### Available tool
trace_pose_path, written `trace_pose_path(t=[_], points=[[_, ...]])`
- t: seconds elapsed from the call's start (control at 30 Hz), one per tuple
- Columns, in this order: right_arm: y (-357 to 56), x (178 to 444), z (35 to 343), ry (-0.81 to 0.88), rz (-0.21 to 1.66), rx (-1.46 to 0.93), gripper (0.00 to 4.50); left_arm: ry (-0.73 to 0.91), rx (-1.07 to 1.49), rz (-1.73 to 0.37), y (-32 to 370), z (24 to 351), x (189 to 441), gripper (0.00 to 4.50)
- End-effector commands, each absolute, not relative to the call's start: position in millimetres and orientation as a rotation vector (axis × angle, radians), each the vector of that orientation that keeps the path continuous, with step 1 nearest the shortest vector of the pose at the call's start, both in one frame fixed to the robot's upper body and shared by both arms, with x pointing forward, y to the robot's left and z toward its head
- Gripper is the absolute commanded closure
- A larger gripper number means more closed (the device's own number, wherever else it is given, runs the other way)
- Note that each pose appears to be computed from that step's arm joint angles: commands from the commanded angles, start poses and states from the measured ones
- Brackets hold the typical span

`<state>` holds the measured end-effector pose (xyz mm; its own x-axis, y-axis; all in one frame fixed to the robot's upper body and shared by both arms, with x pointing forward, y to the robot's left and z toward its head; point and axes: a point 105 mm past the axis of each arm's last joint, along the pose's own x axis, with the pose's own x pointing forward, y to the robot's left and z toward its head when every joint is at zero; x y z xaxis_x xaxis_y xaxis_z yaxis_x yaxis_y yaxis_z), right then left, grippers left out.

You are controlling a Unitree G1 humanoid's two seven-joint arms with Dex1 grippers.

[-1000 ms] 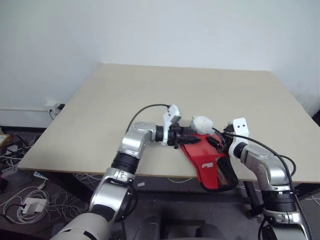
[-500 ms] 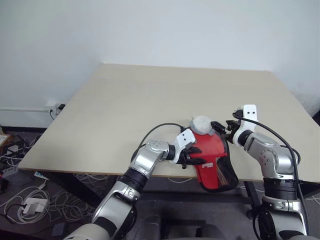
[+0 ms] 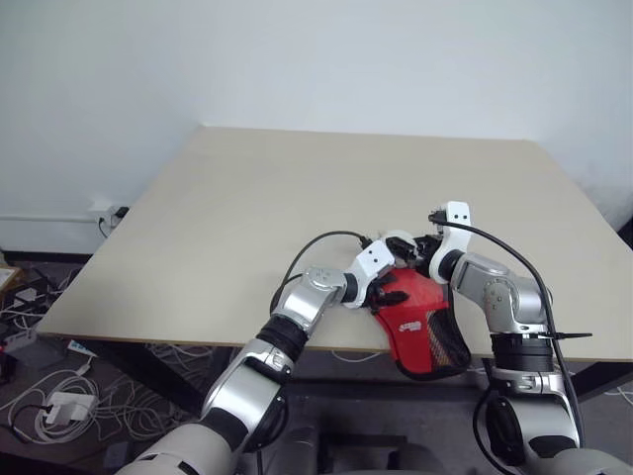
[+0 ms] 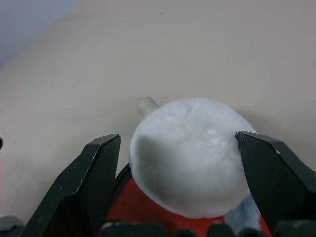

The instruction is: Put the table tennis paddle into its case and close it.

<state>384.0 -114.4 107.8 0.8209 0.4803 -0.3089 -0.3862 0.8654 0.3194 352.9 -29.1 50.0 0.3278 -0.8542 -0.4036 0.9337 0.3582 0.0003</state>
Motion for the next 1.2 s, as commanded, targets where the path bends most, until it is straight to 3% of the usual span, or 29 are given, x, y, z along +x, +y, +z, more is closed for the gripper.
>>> trace_pose_path(t=[0.03,0.27,0.4,0.83,1.2], points=[[-112,390,117,0.364,0.471,0.225,0.48,0.412,0.280,-1.164,-20,37,352,2.11],[-113,392,92,0.421,0.428,0.066,0.48,0.415,0.263,-1.162,-20,37,349,2.11],[-109,393,94,0.403,0.436,0.063,0.48,0.415,0.262,-1.150,-19,39,351,2.11],[-110,407,112,0.286,0.377,0.075,4.37,0.472,0.269,-1.107,-11,32,354,2.11],[-81,414,109,0.271,0.395,0.005,4.49,0.508,0.269,-1.069,-6,25,356,2.11]])
